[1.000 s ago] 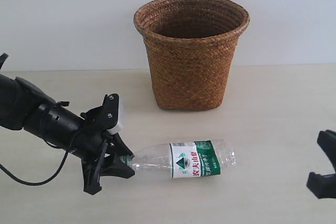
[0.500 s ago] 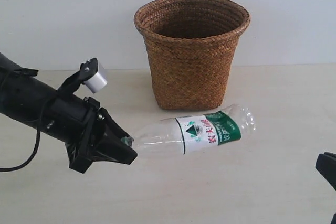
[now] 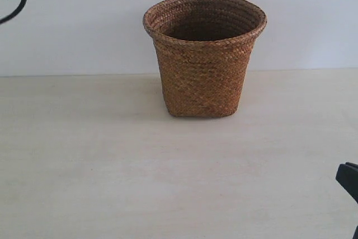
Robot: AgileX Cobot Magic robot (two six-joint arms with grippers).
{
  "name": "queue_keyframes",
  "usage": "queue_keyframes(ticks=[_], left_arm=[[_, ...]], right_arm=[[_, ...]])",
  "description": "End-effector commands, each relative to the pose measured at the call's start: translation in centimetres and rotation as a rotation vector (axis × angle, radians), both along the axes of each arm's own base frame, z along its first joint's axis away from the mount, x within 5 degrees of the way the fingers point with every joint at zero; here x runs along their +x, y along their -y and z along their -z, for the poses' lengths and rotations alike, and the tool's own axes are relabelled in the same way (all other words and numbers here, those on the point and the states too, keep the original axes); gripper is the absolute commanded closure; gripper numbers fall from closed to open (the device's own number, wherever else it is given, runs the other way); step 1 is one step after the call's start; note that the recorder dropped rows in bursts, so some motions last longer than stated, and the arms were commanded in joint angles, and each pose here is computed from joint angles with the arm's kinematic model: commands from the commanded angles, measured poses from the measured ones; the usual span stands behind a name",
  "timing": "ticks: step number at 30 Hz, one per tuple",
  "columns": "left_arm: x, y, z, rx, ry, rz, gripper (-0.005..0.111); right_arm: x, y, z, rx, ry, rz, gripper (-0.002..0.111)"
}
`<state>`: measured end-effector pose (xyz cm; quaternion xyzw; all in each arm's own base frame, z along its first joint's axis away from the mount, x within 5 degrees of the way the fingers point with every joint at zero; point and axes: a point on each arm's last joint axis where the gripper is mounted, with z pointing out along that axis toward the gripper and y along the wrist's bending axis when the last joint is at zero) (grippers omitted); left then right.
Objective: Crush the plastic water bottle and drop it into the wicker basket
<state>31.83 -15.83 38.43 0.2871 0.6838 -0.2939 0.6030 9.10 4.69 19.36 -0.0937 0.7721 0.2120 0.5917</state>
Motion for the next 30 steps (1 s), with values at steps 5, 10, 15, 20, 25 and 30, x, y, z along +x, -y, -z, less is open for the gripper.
queue_keyframes(ticks=[5, 10, 15, 20, 25, 30], left_arm=[[6.6, 4.3, 3.5, -0.025, -0.196, 0.065, 0.028], [7.0, 3.8, 4.1, -0.026, -0.248, 0.041, 0.030], [6.0, 1.4, 1.1, -0.083, -0.262, 0.003, 0.040], [4.6, -2.0, 0.1, -0.084, -0.340, -0.065, 0.097], [2.9, -5.9, 1.9, -0.097, -0.382, -0.243, 0.103], [-0.8, -9.3, 3.6, -0.069, -0.334, -0.403, 0.103]], right_arm=[[-0.1, 0.1, 0.1, -0.005, 0.012, -0.001, 0.108], [-0.1, 0.1, 0.1, -0.005, 0.010, -0.001, 0.108], [-0.1, 0.1, 0.1, -0.005, 0.010, -0.001, 0.108], [-0.2, -0.1, 0.1, -0.005, 0.010, -0.016, 0.108], [-0.2, 0.0, 0.1, -0.003, 0.009, -0.014, 0.108], [-0.2, 0.0, 0.1, -0.009, 0.012, -0.016, 0.108]])
